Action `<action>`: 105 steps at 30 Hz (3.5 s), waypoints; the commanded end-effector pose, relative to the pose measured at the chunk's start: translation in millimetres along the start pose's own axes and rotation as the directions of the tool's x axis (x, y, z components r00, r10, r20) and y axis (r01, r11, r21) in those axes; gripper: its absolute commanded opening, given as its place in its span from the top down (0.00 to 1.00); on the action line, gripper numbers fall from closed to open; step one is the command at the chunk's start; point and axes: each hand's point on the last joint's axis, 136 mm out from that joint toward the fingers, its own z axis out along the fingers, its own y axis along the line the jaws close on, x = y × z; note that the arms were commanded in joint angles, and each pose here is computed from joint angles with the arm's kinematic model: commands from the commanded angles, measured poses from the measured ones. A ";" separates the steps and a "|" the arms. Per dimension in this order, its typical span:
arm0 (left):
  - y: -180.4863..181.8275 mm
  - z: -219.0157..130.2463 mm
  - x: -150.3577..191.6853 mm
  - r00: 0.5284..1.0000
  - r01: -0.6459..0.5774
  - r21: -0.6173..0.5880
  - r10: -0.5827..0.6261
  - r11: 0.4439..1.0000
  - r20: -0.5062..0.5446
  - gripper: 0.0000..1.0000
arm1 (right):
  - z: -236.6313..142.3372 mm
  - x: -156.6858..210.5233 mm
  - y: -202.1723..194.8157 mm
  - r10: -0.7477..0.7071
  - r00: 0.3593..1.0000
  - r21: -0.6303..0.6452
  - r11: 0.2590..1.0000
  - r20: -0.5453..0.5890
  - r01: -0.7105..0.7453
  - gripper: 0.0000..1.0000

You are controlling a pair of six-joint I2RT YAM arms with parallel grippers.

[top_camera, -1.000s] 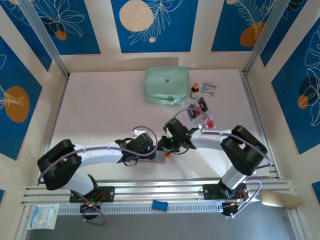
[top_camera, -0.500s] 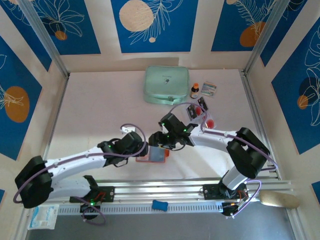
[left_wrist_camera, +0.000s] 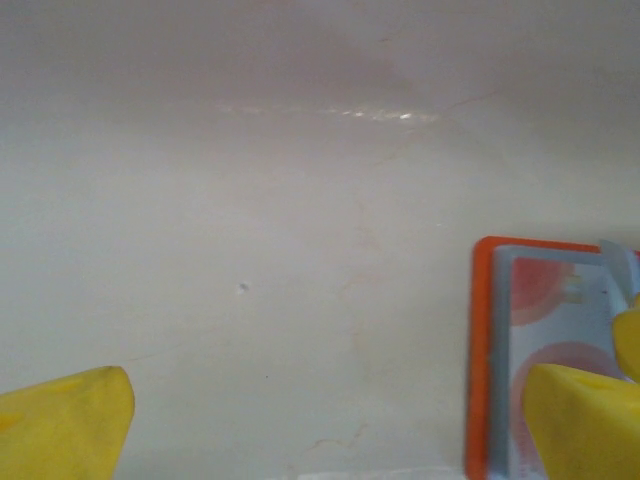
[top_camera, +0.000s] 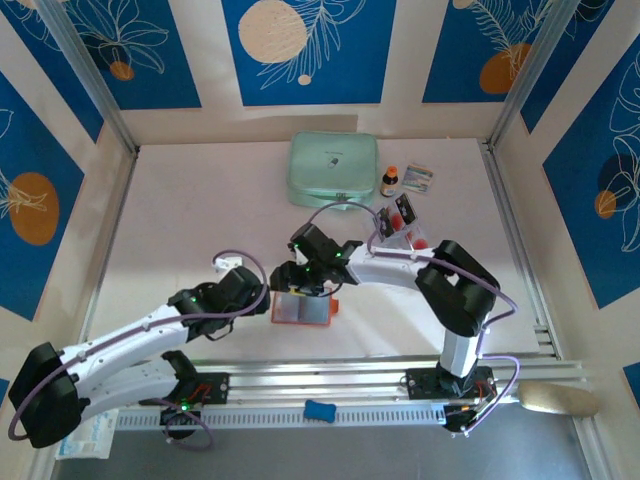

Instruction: Put the credit cards into the card holder

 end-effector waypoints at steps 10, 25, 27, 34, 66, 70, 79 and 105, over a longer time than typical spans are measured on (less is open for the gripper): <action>-27.0 -11.3 -24.5 0.995 0.056 0.139 -0.067 0.989 0.075 0.00 | 6.5 1.7 -4.4 0.027 0.999 0.006 1.000 -0.022 -0.027 0.40; -56.5 0.7 -26.8 0.999 0.024 0.193 -0.029 0.981 0.022 0.00 | -66.7 3.9 -50.5 0.038 0.992 0.112 0.992 0.122 -0.052 0.40; -59.4 3.9 -25.7 1.000 0.014 0.194 -0.017 0.981 0.012 0.00 | -75.7 7.9 -63.9 0.020 0.990 0.178 0.983 0.139 -0.045 0.40; -67.5 15.1 -20.2 1.000 0.003 0.196 0.002 0.981 -0.023 0.00 | -96.6 24.1 -104.3 -0.004 0.987 0.346 0.937 0.163 -0.054 0.40; -77.5 29.9 -15.9 0.999 0.011 0.192 -0.001 0.981 -0.053 0.00 | -93.8 4.6 -148.5 0.126 0.967 0.351 0.915 0.220 -0.199 1.00; -77.7 30.8 -14.5 0.998 0.008 0.193 0.004 0.981 -0.058 0.00 | -104.3 2.0 -150.6 0.108 0.969 0.323 0.929 0.224 -0.179 0.92; -81.9 31.9 -14.8 0.998 0.005 0.201 0.008 0.980 -0.065 0.00 | -170.4 -32.3 -130.9 0.055 0.943 0.259 0.955 0.329 -0.146 0.53; -96.4 47.5 -7.6 0.994 -0.019 0.229 0.043 0.973 -0.103 0.00 | -227.8 -139.4 -177.7 -0.053 0.967 0.655 0.745 0.249 -0.127 0.68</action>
